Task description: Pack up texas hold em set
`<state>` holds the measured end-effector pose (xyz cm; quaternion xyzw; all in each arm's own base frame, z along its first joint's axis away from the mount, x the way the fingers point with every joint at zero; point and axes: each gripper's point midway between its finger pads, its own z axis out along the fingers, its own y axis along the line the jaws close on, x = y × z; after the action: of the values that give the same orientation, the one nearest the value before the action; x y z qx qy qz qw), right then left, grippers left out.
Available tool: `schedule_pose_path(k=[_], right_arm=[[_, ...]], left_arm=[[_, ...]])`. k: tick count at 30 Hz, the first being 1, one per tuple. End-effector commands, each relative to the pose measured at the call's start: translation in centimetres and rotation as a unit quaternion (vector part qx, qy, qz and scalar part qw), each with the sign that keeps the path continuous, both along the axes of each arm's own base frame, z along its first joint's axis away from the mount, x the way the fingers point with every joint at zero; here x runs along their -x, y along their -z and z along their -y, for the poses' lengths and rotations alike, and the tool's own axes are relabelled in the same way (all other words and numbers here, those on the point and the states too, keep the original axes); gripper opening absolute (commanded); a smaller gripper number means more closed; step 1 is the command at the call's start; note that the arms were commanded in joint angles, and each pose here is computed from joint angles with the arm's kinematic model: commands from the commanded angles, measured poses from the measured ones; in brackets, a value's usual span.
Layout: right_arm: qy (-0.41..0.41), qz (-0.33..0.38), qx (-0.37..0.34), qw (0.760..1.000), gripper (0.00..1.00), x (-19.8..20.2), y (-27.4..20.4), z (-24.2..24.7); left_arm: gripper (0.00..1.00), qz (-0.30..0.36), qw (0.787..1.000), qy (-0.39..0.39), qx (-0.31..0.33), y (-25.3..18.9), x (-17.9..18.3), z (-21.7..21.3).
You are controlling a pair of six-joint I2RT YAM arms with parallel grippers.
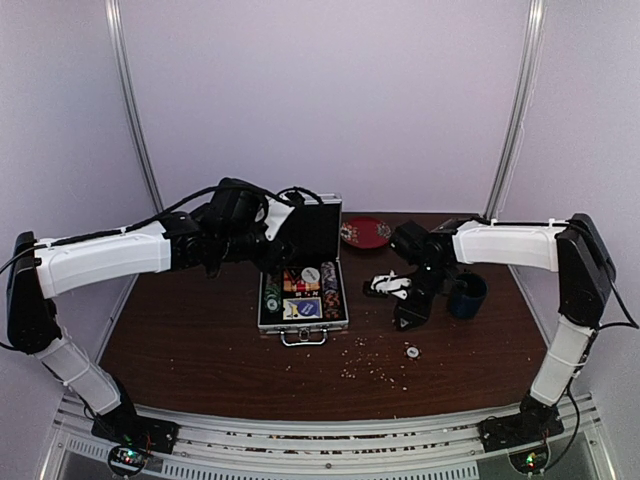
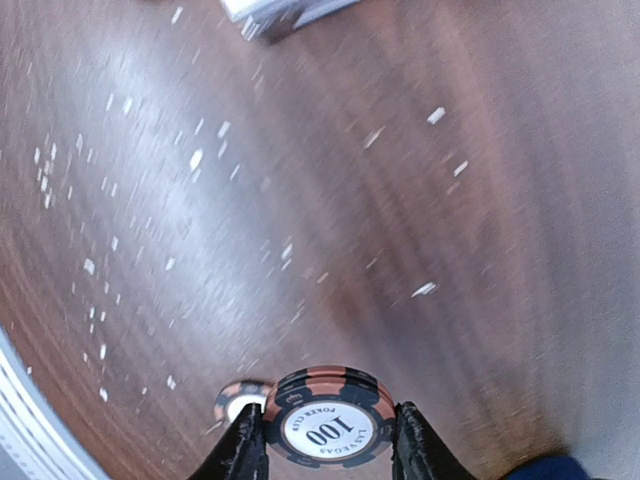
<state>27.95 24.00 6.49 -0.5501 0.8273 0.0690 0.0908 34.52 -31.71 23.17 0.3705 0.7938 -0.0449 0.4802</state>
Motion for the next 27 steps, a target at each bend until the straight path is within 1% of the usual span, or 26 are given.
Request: schedule_pose_path(k=[1,14,27], right_arm=[[-0.022,-0.038,0.016,0.999,0.36,3.0,1.4,1.3],[-0.046,-0.065,0.041,0.996,0.37,5.1,3.4,1.7],[-0.048,-0.06,0.063,0.995,0.37,5.5,4.6,2.5]], left_arm=[[0.73,0.016,1.0,0.0,0.01,-1.4,-0.7,0.3],[0.73,0.016,1.0,-0.003,0.004,-1.1,-0.8,0.2],[0.73,0.014,1.0,-0.001,0.003,-1.0,-0.8,0.3]])
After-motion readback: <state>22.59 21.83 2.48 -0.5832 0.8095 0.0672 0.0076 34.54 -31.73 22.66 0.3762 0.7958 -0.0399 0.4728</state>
